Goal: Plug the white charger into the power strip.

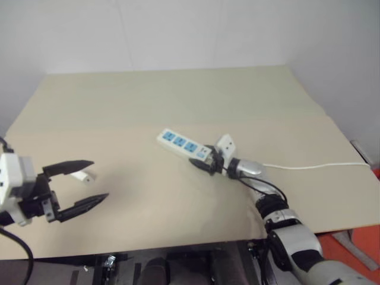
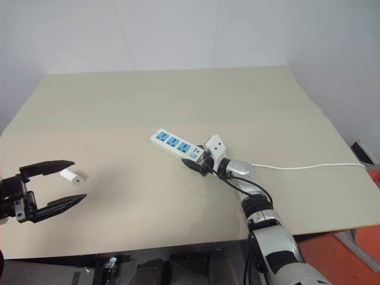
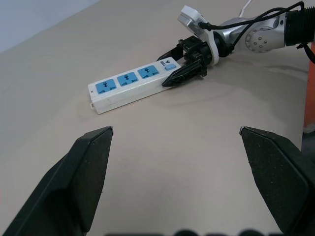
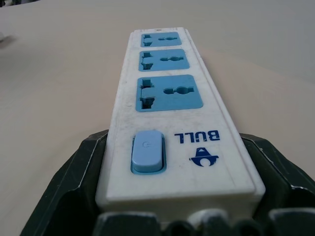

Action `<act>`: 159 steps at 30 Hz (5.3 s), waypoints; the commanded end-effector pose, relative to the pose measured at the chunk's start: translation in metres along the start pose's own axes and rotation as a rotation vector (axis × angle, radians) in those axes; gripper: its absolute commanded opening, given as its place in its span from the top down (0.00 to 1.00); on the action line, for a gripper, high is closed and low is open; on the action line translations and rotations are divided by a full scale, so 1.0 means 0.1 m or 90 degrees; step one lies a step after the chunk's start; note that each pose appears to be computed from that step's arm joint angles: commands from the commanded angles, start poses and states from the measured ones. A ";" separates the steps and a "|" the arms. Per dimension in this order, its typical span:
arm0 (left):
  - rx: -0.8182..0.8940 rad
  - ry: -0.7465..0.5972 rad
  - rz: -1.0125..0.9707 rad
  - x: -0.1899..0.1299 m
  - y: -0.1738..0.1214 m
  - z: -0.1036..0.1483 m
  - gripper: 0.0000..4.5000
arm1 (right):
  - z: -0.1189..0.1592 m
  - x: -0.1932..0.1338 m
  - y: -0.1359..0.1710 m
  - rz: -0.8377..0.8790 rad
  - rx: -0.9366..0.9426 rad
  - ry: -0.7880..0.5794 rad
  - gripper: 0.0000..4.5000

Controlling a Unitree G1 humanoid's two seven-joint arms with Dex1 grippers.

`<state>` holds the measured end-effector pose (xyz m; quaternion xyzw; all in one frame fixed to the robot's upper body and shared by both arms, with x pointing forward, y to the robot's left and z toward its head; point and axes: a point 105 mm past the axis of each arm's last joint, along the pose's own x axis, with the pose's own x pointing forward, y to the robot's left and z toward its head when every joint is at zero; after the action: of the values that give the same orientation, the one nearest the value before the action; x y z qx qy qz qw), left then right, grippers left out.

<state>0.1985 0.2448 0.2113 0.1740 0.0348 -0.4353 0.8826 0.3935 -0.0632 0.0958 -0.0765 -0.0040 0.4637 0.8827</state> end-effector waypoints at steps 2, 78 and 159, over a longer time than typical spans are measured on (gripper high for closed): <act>0.035 0.001 -0.017 0.00 0.03 0.11 0.00 | 0.05 -0.09 0.21 0.102 0.010 -0.035 0.24; 0.683 0.694 -0.461 0.63 1.07 -0.98 0.00 | 0.02 -0.47 0.78 0.337 -0.034 0.022 0.24; 0.001 -0.205 -0.392 1.79 -0.38 0.13 0.77 | -0.16 -0.36 0.74 0.374 -0.065 0.041 0.24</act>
<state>0.2819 0.0832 0.1652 0.0772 -0.0351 -0.6994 0.7096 0.3133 -0.0522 0.0777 -0.1251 0.0159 0.6966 0.7063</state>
